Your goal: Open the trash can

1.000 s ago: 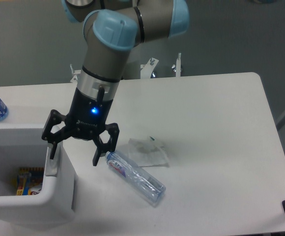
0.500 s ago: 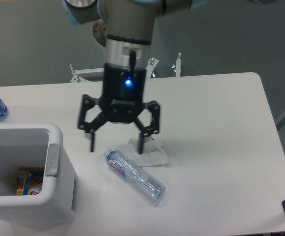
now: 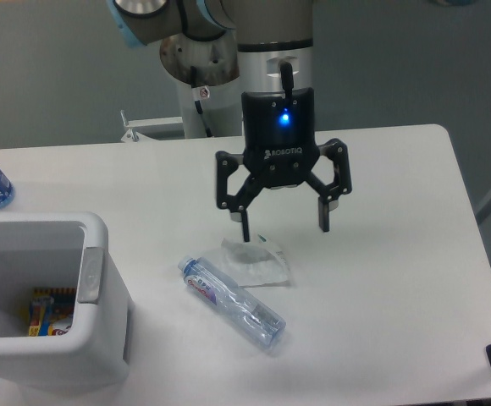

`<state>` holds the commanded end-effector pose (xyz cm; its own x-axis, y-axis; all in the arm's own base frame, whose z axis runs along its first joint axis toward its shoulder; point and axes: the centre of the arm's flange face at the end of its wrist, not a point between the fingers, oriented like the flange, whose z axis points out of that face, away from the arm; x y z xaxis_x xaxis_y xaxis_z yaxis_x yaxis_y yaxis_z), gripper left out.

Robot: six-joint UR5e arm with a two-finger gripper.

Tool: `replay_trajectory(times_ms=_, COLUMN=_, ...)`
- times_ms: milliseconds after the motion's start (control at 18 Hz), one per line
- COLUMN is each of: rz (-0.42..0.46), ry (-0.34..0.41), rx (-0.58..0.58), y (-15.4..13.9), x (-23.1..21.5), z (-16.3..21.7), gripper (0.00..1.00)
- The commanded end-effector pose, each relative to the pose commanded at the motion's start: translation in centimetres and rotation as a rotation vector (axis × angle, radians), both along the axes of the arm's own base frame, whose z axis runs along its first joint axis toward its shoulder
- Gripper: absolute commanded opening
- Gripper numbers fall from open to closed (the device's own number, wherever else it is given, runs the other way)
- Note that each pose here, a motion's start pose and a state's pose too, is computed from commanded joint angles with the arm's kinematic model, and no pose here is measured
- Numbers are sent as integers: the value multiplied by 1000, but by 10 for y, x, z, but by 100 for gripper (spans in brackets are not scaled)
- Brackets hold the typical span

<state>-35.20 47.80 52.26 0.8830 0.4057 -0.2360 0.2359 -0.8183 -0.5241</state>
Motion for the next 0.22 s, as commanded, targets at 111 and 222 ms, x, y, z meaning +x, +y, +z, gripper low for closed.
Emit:
replay_trajectory(times_ms=111, rz=-14, ry=14, rx=-31, y=-8, x=-2, z=-5, gripper=100)
replay_trajectory(times_ms=222, rz=-12, ry=14, rx=-36, y=-10, x=-4, z=-7, gripper=100)
